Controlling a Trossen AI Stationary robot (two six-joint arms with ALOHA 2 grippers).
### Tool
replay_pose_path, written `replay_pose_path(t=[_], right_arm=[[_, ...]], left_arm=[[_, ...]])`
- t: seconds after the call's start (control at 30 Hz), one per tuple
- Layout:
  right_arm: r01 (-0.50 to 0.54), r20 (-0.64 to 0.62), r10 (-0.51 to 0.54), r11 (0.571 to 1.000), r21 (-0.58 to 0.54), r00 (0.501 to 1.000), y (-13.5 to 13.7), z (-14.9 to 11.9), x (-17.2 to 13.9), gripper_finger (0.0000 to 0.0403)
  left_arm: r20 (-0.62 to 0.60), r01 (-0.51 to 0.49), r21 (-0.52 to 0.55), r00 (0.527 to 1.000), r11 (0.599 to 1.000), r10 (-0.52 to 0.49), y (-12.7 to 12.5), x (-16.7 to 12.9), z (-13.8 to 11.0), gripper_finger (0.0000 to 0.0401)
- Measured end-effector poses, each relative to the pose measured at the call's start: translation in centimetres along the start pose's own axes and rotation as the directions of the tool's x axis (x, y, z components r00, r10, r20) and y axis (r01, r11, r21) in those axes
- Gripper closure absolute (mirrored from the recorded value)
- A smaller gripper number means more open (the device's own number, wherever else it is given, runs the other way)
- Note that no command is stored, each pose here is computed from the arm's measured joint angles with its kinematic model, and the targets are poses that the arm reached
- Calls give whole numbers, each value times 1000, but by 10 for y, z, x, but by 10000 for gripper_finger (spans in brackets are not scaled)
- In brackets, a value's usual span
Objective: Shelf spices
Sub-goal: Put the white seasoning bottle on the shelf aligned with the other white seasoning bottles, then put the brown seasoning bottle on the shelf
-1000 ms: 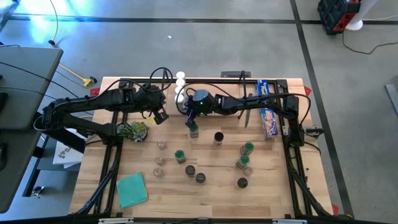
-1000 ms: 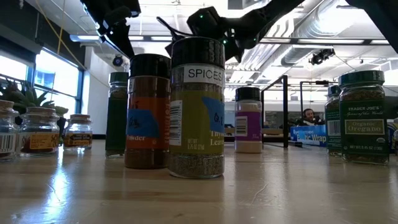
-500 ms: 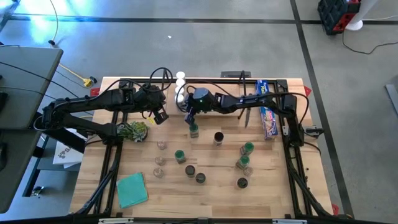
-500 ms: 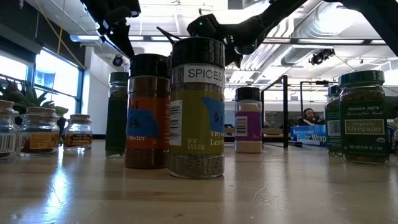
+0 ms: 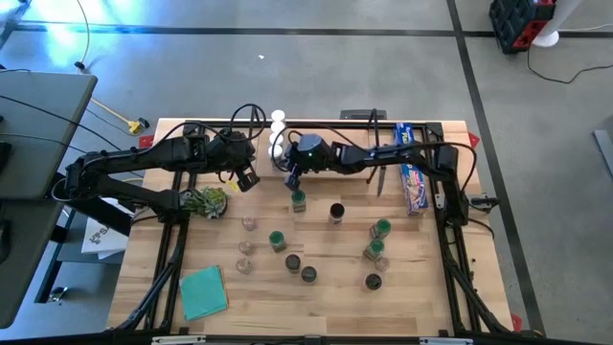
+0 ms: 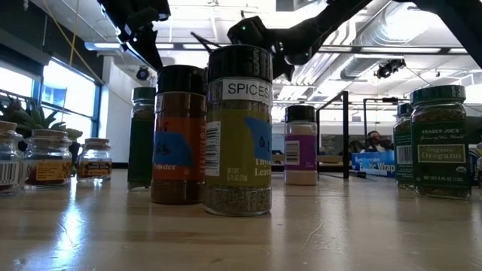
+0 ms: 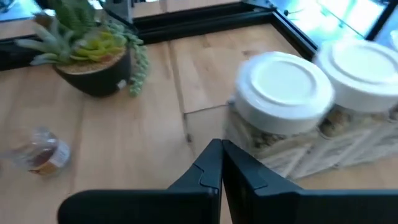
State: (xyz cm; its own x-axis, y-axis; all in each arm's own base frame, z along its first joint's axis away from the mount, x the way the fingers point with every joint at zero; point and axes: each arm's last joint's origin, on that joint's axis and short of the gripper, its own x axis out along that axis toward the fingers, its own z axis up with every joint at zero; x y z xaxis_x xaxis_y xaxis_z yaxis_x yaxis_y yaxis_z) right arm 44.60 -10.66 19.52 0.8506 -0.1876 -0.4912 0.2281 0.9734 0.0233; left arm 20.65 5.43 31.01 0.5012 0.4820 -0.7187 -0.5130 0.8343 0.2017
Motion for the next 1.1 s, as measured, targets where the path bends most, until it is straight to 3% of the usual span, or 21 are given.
replay_pose_path(t=[0.3, 0.53, 0.77, 0.9, 1.1], right_arm=[[-10, 36, 15, 992, -128, 999, 20, 34, -45, 399], [-32, 14, 36, 973, -228, 999, 52, 54, -92, 399], [-147, -112, 116, 933, -329, 987, 104, 37, -104, 399], [-134, -258, 33, 913, -385, 966, 129, 18, -118, 399], [-49, -299, -81, 914, -403, 951, 151, 9, -141, 399]], left_arm=[[-3, 10, 68, 1000, 998, -10, -4, -1, -1, 401], [-1, 86, 182, 996, 979, -87, -35, -9, -25, 401], [5, 191, 93, 981, 977, -192, -68, -22, -67, 401], [43, 255, 20, 966, 967, -255, -90, -28, -94, 401], [9, 325, -99, 946, 941, -325, -109, -30, -130, 401]])
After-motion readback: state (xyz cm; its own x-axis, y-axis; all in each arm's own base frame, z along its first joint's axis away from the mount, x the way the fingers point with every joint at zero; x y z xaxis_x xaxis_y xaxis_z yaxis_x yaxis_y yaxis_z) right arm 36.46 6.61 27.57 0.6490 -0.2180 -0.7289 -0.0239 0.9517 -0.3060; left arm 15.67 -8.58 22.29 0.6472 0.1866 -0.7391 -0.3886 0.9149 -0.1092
